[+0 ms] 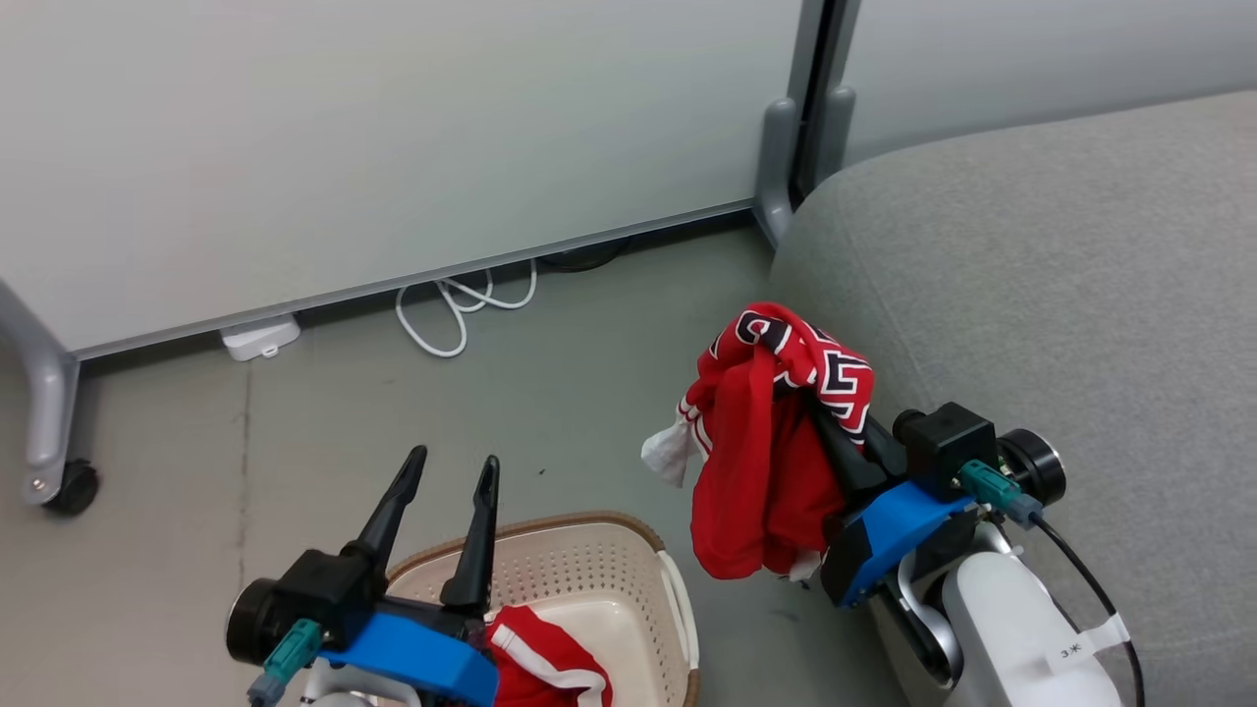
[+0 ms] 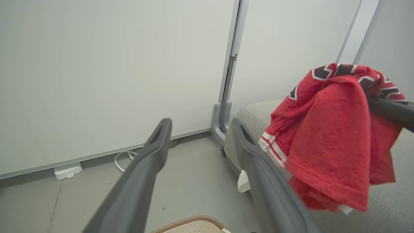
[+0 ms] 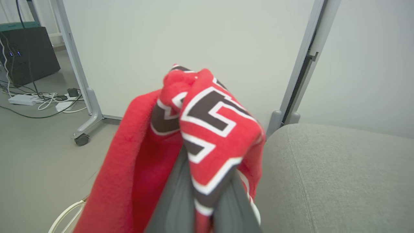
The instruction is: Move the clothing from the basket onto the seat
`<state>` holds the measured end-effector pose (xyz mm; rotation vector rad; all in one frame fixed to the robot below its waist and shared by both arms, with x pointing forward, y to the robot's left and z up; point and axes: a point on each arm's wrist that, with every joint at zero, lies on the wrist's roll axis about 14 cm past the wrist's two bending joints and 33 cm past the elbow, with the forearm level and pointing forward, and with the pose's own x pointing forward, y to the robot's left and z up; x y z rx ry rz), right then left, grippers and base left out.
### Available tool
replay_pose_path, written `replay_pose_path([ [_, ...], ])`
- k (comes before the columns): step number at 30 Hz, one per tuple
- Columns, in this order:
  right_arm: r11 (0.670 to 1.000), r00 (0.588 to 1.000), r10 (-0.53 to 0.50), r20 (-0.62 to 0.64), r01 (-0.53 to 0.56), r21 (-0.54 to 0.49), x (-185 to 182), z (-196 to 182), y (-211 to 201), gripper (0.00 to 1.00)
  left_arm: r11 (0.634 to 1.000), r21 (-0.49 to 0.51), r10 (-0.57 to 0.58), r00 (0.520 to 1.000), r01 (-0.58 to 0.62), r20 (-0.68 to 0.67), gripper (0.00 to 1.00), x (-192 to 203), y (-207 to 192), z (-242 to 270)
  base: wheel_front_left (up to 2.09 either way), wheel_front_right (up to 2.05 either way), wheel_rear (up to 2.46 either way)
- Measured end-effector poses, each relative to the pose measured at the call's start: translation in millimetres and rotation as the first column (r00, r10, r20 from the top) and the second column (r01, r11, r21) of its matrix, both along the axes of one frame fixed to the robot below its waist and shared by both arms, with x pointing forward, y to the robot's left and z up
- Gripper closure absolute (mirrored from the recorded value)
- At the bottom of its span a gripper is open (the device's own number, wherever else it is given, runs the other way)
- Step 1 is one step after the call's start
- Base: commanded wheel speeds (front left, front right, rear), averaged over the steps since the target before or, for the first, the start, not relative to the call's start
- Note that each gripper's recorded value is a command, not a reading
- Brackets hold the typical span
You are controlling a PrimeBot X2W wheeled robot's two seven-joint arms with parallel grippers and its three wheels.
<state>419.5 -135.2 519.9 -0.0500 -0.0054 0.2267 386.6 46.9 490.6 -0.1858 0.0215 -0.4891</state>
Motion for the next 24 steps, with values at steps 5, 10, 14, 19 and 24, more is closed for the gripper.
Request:
replay_pose_path([
  [5,0.999,0.999,-0.040,0.002,0.040,-0.002,-8.0,1.4,-14.7,1.00,1.000,0.004,-0.020,1.000,0.020,-0.008,0.00,-2.2,-6.8,-5.8,0.00,0.00,0.00],
  [10,0.995,0.995,-0.095,0.000,0.095,-0.005,-18.8,1.3,-34.5,1.00,0.996,0.004,-0.088,0.996,0.088,0.003,0.00,-1.3,-29.4,-4.6,0.00,0.00,0.00],
  [14,0.988,0.988,-0.153,-0.003,0.153,-0.003,-30.1,0.4,-54.8,1.00,0.988,0.005,-0.153,0.988,0.153,0.007,0.00,-0.6,-51.2,-5.2,0.00,0.00,0.00],
  [19,0.971,0.971,-0.237,-0.011,0.237,-0.003,-46.9,-2.1,-83.1,1.00,0.971,0.006,-0.239,0.971,0.239,0.000,0.00,-2.1,-80.9,-9.5,0.00,0.00,0.00],
  [24,0.950,0.950,-0.311,-0.018,0.311,-0.005,-63.4,-5.0,-107.0,1.00,0.949,0.002,-0.316,0.949,0.316,0.000,0.00,-3.7,-107.8,-11.4,0.00,0.00,0.00],
])
